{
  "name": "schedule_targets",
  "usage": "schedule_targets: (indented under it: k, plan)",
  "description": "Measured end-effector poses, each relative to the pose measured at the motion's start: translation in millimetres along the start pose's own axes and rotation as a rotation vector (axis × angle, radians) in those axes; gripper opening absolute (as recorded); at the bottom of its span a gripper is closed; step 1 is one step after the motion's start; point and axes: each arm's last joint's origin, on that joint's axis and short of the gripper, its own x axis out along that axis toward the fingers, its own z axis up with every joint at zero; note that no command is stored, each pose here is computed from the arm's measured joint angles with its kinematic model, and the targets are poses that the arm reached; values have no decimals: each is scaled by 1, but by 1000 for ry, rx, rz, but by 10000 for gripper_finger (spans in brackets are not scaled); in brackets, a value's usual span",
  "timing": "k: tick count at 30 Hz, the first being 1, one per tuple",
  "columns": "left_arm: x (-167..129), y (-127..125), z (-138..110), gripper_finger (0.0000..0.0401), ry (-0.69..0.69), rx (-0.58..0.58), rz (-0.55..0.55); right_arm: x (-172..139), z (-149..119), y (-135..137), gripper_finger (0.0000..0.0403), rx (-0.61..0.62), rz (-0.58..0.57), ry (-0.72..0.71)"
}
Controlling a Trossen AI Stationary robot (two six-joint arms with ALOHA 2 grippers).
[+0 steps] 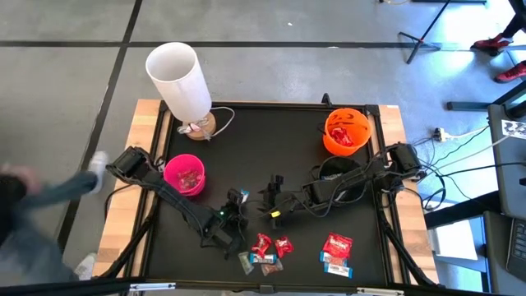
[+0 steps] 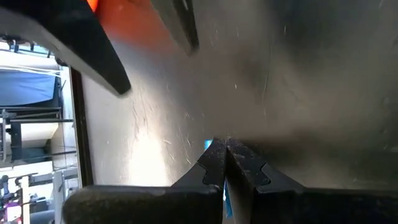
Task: Sort candy
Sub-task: Put the white chocolate into the black bucket
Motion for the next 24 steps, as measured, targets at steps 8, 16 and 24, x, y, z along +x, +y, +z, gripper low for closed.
schedule_targets:
  k: [8,16,24]
  plan:
    - [-20,18,26,0,-29,-17,13,0,3,0,257,6,8,-28]
    - [-30,30,37,0,-33,-21,50,2,12,5,257,69,126,-135]
    - [-37,37,45,0,-59,-36,85,4,14,5,257,81,114,-165]
